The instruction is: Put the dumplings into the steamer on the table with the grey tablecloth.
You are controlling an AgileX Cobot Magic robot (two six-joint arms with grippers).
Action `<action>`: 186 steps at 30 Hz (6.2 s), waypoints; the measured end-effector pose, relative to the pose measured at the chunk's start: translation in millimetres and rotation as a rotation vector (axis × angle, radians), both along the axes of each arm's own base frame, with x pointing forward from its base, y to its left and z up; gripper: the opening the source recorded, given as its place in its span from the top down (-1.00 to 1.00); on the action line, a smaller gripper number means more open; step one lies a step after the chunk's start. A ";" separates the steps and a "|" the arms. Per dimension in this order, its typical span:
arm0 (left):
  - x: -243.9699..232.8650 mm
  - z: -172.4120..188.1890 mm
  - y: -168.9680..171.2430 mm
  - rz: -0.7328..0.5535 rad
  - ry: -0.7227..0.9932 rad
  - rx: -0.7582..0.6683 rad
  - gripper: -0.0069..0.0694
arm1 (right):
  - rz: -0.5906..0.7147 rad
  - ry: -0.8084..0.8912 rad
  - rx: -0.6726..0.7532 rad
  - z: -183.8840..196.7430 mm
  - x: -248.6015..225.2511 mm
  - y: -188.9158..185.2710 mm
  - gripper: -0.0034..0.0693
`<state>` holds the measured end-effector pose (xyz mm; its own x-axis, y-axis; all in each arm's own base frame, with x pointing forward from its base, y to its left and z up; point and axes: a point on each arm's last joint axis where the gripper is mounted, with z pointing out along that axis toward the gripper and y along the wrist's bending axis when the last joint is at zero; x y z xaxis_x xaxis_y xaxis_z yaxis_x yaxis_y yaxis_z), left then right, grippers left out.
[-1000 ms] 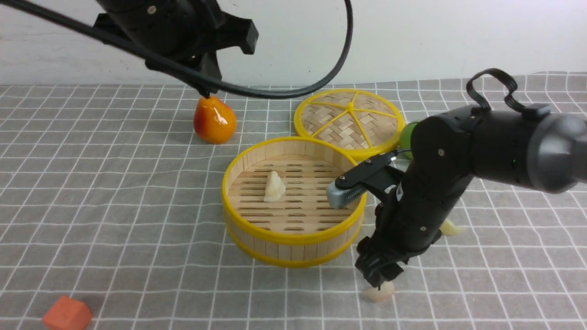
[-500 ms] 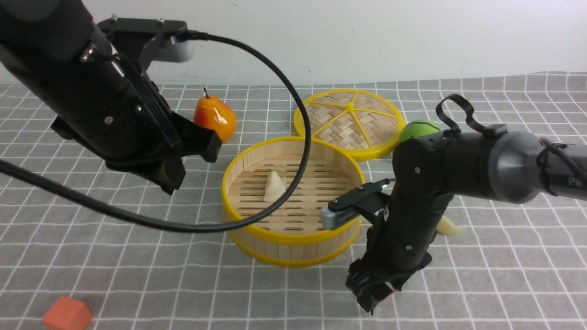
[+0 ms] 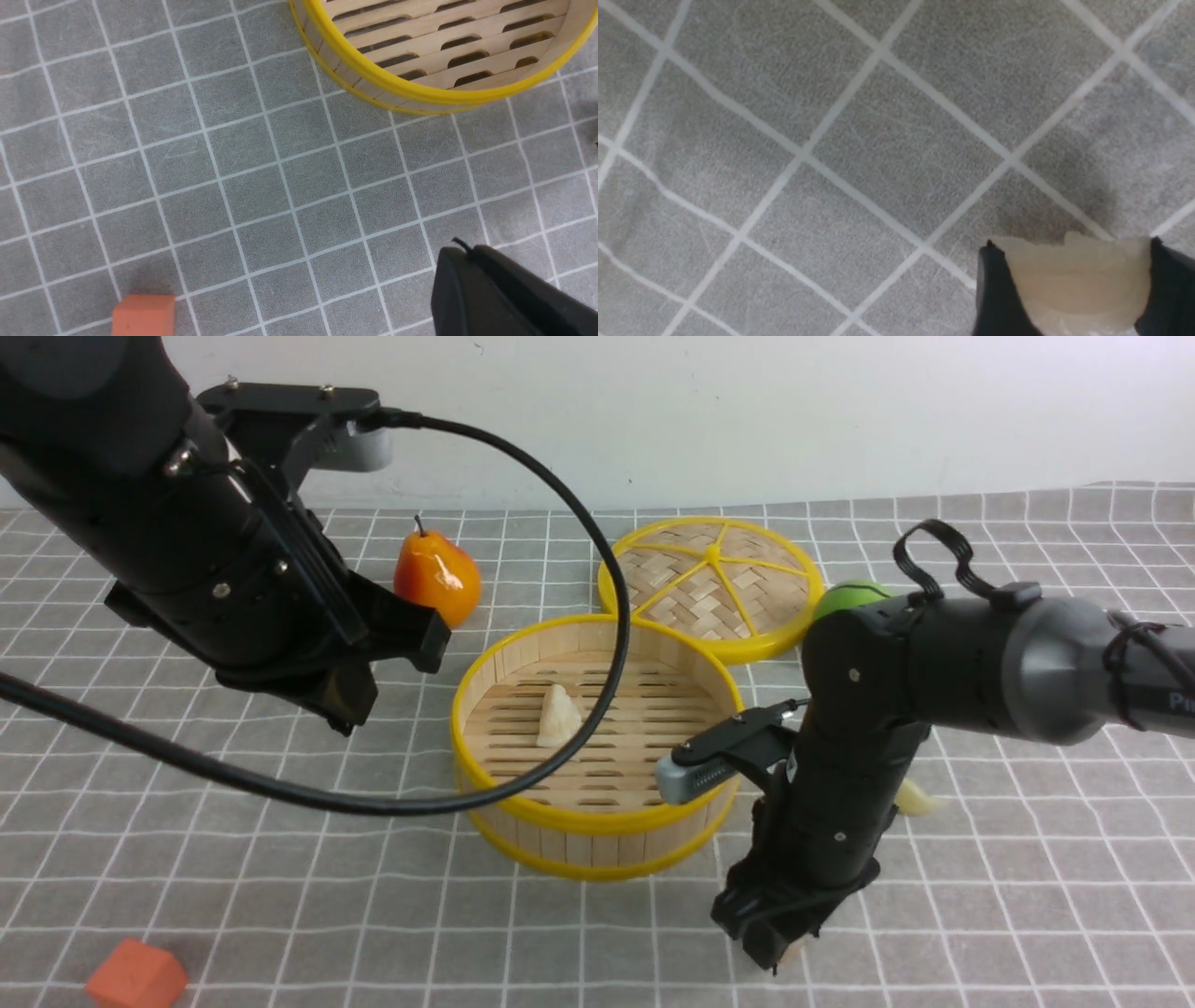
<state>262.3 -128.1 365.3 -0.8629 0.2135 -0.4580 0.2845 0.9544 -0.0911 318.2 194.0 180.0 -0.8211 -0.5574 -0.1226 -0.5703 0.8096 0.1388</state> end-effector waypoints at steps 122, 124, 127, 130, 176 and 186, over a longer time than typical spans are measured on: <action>-261.4 -47.4 145.2 0.330 -0.668 -0.449 0.68 | -0.097 -0.561 0.455 206.6 -42.9 -8.1 0.67; -261.5 -49.4 144.9 0.325 -0.689 -0.463 0.68 | -0.089 -0.623 0.519 210.8 -65.3 -19.9 0.83; -259.6 -53.3 143.9 0.322 -0.688 -0.462 0.68 | -0.079 -0.716 0.597 212.8 -93.0 -35.3 0.96; -257.2 -58.2 142.6 0.322 -0.676 -0.454 0.68 | -0.095 -0.806 0.676 209.5 -122.2 -53.2 0.96; -251.4 -72.4 139.8 0.324 -0.634 -0.424 0.55 | -0.576 -1.251 0.442 59.6 -249.8 -184.7 0.97; -251.4 -72.4 139.8 0.324 -0.634 -0.424 0.53 | -0.826 -1.165 0.326 -4.8 -264.6 -198.5 0.97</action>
<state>10.8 11.7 292.9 -0.4030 -0.3020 -0.8640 0.1196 0.9185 -0.3768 53.6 -4.5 175.2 -0.2364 0.1942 -0.9520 0.1150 0.9785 0.1710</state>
